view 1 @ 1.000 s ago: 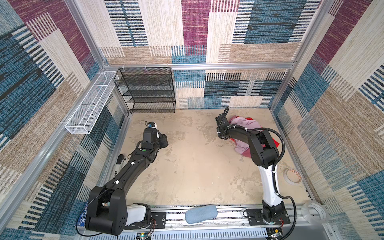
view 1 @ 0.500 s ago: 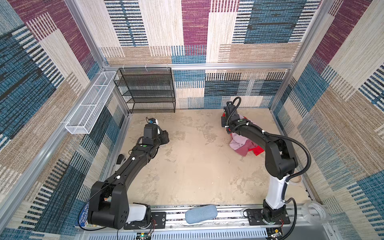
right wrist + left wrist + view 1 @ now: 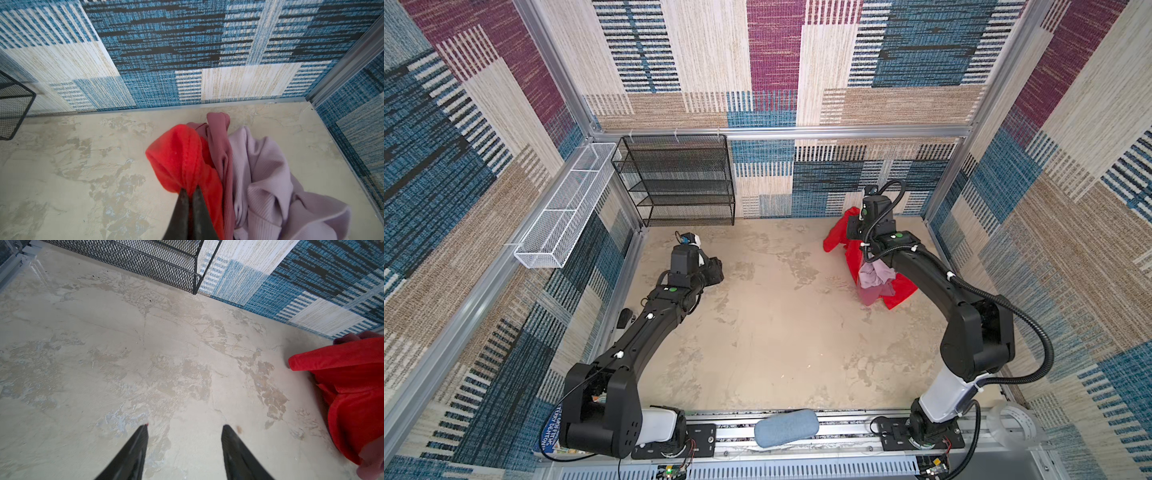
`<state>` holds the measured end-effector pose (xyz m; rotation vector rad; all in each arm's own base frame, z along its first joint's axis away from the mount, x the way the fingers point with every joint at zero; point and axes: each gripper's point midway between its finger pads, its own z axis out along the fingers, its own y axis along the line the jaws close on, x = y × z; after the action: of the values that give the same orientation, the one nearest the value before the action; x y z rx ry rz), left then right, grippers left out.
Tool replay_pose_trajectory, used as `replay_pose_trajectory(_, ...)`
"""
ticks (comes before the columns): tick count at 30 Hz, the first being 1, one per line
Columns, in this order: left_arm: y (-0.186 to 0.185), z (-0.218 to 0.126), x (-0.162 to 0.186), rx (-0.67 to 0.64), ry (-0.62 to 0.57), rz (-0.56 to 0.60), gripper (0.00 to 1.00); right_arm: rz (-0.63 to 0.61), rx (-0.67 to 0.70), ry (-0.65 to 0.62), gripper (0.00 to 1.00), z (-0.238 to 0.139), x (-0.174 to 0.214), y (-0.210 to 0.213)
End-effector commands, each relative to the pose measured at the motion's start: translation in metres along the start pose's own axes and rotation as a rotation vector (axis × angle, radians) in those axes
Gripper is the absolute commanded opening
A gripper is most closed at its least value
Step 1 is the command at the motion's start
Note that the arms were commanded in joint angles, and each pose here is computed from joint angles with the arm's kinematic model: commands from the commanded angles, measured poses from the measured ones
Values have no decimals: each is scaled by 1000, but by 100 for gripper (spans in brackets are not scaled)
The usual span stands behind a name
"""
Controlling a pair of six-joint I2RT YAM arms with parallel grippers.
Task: Pick out a specific cloth from the pile
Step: 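Lift the red cloth out of the pile with the right gripper, then carry the red cloth across toward the left arm and lower it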
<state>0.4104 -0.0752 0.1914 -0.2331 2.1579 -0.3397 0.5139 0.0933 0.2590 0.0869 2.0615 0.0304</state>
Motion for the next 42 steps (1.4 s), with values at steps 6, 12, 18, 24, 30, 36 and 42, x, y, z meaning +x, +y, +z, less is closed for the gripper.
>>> replay_pose_trajectory(6,-6,-7,-8,26,-20,-24,60,59,-88,-153,0,-38,-55,0)
replay_pose_trajectory(12,-9,-13,-14,33,-31,-24,59,59,-95,-203,0,-57,-77,-4)
replay_pose_trajectory(18,-11,-21,-18,38,-45,-18,59,63,-90,-245,0,-74,-94,-10)
replay_pose_trajectory(24,-12,-29,-23,40,-60,-11,59,72,-100,-290,0,-92,-112,-12)
replay_pose_trajectory(30,-15,-34,-31,45,-74,-6,59,70,-95,-340,0,-110,-136,-14)
replay_pose_trajectory(36,-20,-41,-40,57,-92,-5,59,76,-138,-406,0,-139,-165,-9)
replay_pose_trajectory(42,-23,-53,-48,61,-110,-1,59,58,-241,-450,0,-161,-191,8)
